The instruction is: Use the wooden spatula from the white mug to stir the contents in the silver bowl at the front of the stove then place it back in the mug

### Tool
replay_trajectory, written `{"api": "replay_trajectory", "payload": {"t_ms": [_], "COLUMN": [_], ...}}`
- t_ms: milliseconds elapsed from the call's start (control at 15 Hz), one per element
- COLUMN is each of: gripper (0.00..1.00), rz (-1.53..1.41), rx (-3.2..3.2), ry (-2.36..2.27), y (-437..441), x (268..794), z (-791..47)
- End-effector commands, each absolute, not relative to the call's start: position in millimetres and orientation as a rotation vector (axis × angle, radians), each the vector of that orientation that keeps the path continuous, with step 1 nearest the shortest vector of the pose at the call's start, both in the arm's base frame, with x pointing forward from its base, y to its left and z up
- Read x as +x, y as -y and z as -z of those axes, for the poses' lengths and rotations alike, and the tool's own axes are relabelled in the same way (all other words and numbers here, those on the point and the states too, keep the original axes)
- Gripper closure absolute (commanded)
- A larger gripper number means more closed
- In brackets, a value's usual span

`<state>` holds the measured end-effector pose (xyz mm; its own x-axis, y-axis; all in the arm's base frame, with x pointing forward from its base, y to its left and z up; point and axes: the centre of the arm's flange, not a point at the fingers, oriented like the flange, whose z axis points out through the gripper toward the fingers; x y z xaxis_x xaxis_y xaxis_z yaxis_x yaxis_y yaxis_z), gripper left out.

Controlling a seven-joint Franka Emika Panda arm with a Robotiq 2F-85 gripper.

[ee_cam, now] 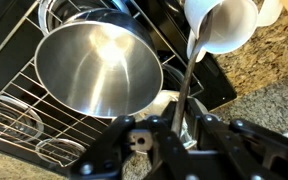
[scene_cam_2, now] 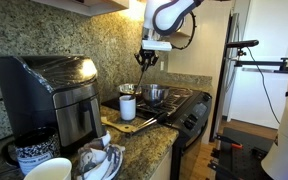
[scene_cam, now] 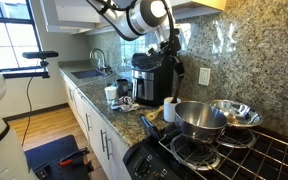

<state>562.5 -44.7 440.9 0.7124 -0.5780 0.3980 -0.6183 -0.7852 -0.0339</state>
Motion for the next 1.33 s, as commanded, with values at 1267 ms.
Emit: {"api": "replay_trajectory", "payload": {"t_ms": [1267], "gripper": [0.95], "rz": [-0.72], "rx": [2.869], "ry": [0.973], "y": [49.8], "x": [602.6], "z": [-478.9]}}
